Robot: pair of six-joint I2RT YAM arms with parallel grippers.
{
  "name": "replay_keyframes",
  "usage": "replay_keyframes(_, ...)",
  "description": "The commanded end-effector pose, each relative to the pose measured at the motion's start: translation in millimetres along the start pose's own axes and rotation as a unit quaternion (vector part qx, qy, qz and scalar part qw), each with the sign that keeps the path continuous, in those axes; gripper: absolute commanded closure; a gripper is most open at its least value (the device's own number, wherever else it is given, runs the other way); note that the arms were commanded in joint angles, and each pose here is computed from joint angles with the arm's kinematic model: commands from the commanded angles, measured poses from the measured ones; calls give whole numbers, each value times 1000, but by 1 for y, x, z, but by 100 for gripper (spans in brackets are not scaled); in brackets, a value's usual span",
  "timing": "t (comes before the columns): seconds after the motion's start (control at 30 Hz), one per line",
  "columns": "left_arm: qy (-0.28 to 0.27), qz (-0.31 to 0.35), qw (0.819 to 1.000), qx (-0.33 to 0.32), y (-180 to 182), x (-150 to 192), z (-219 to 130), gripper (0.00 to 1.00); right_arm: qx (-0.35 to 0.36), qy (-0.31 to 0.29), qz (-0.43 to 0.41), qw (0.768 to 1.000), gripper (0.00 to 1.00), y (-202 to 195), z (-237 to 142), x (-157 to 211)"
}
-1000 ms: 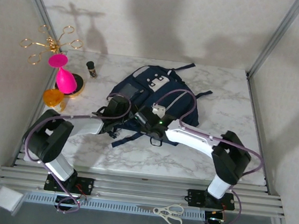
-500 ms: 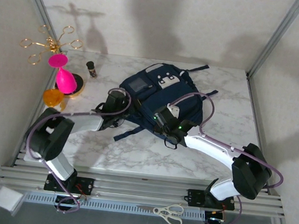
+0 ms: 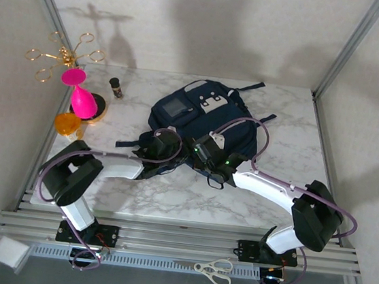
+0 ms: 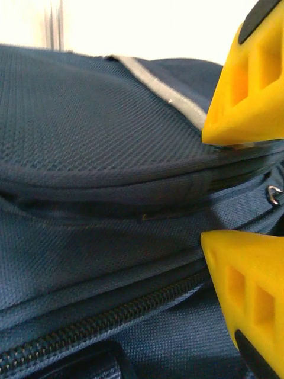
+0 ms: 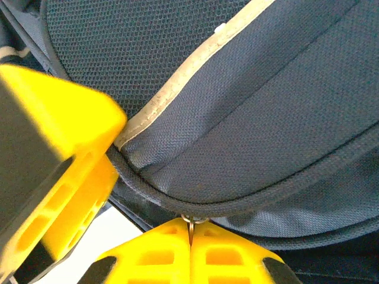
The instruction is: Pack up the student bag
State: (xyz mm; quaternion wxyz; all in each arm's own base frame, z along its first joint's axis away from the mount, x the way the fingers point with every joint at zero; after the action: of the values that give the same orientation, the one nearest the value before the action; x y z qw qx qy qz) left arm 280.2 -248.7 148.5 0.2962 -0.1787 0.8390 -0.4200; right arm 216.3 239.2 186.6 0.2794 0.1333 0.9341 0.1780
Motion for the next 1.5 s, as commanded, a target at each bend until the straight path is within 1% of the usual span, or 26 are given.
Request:
replay_keyframes(0.0, -51, -21, 998, 3, -14, -7, 11, 64, -26, -3, -2, 1000, 100, 4, -7, -1)
replay_keyframes(0.03, -75, -20, 997, -6, -12, -7, 10, 69, -25, -5, -2, 1000, 100, 3, -7, -1)
replay_keyframes(0.07, -87, -25, 996, -12, -10, -7, 9, 72, -22, -7, -2, 1000, 100, 3, -8, -1)
replay_keyframes(0.13, -103, -22, 994, -16, -9, -10, 9, 77, -16, -11, -6, 1000, 100, 0, -10, -3)
replay_keyframes(0.23, -123, -7, 990, -62, -3, -18, 6, 93, 8, -23, -6, 1000, 100, -11, -13, -10)
replay_keyframes(0.3, -132, 0, 988, -78, 3, -26, 0, 100, 31, -35, -9, 999, 100, -21, -16, -16)
replay_keyframes(0.4, -141, 12, 985, -95, 12, -37, -12, 100, 60, -54, -13, 997, 100, -38, -23, -26)
replay_keyframes(0.47, -144, 21, 982, -124, 18, -43, -18, 100, 68, -63, -17, 996, 100, -47, -28, -33)
replay_keyframes(0.57, -149, 33, 977, -147, 30, -52, -30, 100, 86, -80, -9, 993, 100, -62, -33, -47)
replay_keyframes(0.63, -153, 46, 975, -156, 35, -61, -37, 100, 95, -89, 4, 991, 100, -73, -30, -62)
replay_keyframes(0.77, -138, 68, 973, -172, 46, -83, -43, 100, 122, -103, 7, 987, 100, -81, -23, -81)
replay_keyframes(0.83, -135, 81, 973, -169, 47, -94, -44, 100, 115, -105, -2, 988, 100, -76, -19, -86)
replay_keyframes(0.93, -132, 103, 971, -169, 44, -112, -45, 100, 85, -98, -9, 992, 100, -65, -12, -91)
replay_keyframes(1.0, -130, 105, 972, -166, 43, -123, -47, 100, 74, -92, -9, 993, 100, -60, -8, -91)
replay_keyframes(1.07, -129, 112, 974, -147, 34, -126, -52, 100, 45, -78, -22, 996, 100, -49, -6, -87)
replay_keyframes(1.13, -116, 111, 980, -116, 22, -118, -54, 76, 26, -72, -29, 997, 100, -39, -6, -80)
replay_keyframes(1.2, -104, 92, 986, -95, 15, -106, -58, 61, 8, -59, -17, 998, 100, -36, -5, -77)
replay_keyframes(1.23, -101, 75, 989, -77, 12, -96, -60, 56, -6, -52, -13, 999, 100, -34, -4, -75)
replay_keyframes(1.33, -91, 22, 995, -34, 1, -64, -61, 44, -28, -48, -5, 998, 100, -32, -5, -74)
replay_keyframes(1.4, -75, -8, 997, -25, -6, -47, -57, 40, -36, -49, -4, 998, 100, -31, -6, -74)
replay_keyframes(1.47, -77, -34, 996, -2, -14, -33, -53, 38, -40, -48, -7, 998, 100, -30, -6, -74)
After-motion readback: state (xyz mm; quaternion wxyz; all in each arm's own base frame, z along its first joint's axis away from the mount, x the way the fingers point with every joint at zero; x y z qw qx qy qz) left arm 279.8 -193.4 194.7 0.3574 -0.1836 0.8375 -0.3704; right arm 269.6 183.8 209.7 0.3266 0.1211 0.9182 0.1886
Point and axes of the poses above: each hand's point on the last joint's axis, 136 mm out from that joint toward the fingers, its own z axis out along the fingers, its own y axis along the line the jaws close on, x = y × z, the point moved 10 cm from there along -z, back along the fingers, and after that the axes turned 15 degrees about z, right-handed, at the moved point
